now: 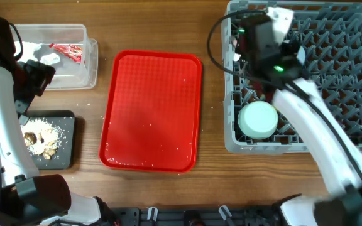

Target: Sort waste into correct bins and load items into the dishwasher rack

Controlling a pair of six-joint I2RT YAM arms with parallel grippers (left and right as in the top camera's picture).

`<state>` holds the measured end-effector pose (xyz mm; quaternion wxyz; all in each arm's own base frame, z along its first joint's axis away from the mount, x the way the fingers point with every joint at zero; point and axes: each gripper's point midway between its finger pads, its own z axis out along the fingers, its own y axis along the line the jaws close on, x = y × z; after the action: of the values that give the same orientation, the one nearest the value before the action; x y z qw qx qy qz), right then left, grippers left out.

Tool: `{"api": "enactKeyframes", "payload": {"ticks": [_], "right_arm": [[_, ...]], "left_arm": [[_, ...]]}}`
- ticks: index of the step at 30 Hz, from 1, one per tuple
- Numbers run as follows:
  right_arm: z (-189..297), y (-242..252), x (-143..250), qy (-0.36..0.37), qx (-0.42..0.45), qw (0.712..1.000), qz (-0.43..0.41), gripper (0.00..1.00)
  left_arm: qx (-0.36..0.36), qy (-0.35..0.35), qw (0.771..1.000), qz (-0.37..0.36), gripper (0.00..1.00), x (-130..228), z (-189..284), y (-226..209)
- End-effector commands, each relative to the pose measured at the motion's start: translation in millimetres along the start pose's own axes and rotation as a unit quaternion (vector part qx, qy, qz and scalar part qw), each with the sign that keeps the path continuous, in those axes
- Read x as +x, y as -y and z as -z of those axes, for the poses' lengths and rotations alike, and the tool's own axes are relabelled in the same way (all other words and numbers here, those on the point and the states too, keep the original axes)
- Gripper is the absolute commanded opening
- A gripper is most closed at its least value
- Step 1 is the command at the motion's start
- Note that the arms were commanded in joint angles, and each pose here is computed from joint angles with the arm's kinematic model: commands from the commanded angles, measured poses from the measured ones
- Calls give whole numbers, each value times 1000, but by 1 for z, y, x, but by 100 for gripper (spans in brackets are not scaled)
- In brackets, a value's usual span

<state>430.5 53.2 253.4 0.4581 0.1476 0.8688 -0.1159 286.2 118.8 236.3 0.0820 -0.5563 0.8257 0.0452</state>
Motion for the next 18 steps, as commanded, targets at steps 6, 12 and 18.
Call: {"api": "enactKeyframes", "payload": {"ticks": [6,12,18], "right_arm": [[173,45,43,-110,-225,960,-123,100],[180,75,131,-154,-236,952,-116,100],[167,74,139,-176,-209,957,-99,100]], "left_arm": [[-1,10,1000,6,100,-4,3,-2],[-1,10,1000,6,100,-4,3,-2],[-1,10,1000,6,100,-4,3,-2]]}}
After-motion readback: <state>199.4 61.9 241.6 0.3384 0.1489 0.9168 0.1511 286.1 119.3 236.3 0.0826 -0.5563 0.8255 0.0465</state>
